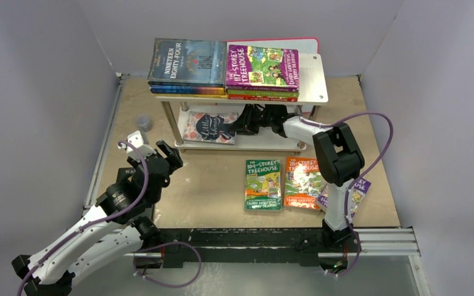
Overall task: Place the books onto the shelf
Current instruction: Place the book on the shelf.
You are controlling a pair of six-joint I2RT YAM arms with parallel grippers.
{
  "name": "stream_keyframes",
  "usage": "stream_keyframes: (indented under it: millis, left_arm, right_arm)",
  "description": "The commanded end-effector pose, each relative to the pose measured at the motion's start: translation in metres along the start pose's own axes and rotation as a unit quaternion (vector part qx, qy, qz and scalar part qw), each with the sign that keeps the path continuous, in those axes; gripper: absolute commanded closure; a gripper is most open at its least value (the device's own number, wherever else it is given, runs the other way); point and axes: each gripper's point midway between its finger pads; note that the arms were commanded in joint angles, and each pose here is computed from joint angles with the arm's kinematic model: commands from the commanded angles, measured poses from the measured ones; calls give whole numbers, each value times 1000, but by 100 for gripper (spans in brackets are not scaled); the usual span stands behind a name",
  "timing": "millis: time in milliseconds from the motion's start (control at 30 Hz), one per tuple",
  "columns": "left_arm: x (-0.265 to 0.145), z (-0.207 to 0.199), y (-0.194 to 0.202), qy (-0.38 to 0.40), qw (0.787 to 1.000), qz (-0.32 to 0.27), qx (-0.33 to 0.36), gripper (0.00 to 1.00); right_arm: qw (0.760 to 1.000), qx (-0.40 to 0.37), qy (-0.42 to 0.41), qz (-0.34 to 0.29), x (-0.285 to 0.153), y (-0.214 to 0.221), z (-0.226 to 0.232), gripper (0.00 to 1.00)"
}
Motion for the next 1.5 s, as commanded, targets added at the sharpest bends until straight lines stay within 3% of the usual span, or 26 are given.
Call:
stream_keyframes:
  millis: [0, 700, 1067, 1133, 1333, 1467]
  left_arm:
    - [0, 0, -8, -1, 1000, -18, -15, 32]
    - [2, -2, -4, 0, 1000, -12, -12, 32]
    - [6, -3, 6, 2, 1000, -5, -12, 32]
    - [8, -4, 10, 3, 1000, -1, -15, 32]
    - [15, -8, 27, 9, 1000, 17, -22, 32]
    - [18, -10, 33, 9, 999, 23, -20, 32]
  right_arm:
    - [998, -46, 39, 7, -9, 0, -11, 100]
    - [996, -74, 9, 53, -14, 15, -6, 100]
    - [995, -85, 26, 34, -2, 1, -13, 100]
    - [995, -85, 26, 35, 1, -3, -13, 92]
    - [995, -82, 48, 23, 3, -7, -18, 54]
    - [992, -86, 91, -12, -9, -15, -24, 40]
Point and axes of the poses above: each gripper's point midway between its finger pads, its own x axis out along the fingers, its own z axis along the line the jaws close on, y = z × x, and after that the axes turned 4 degrees about -x, right-handed
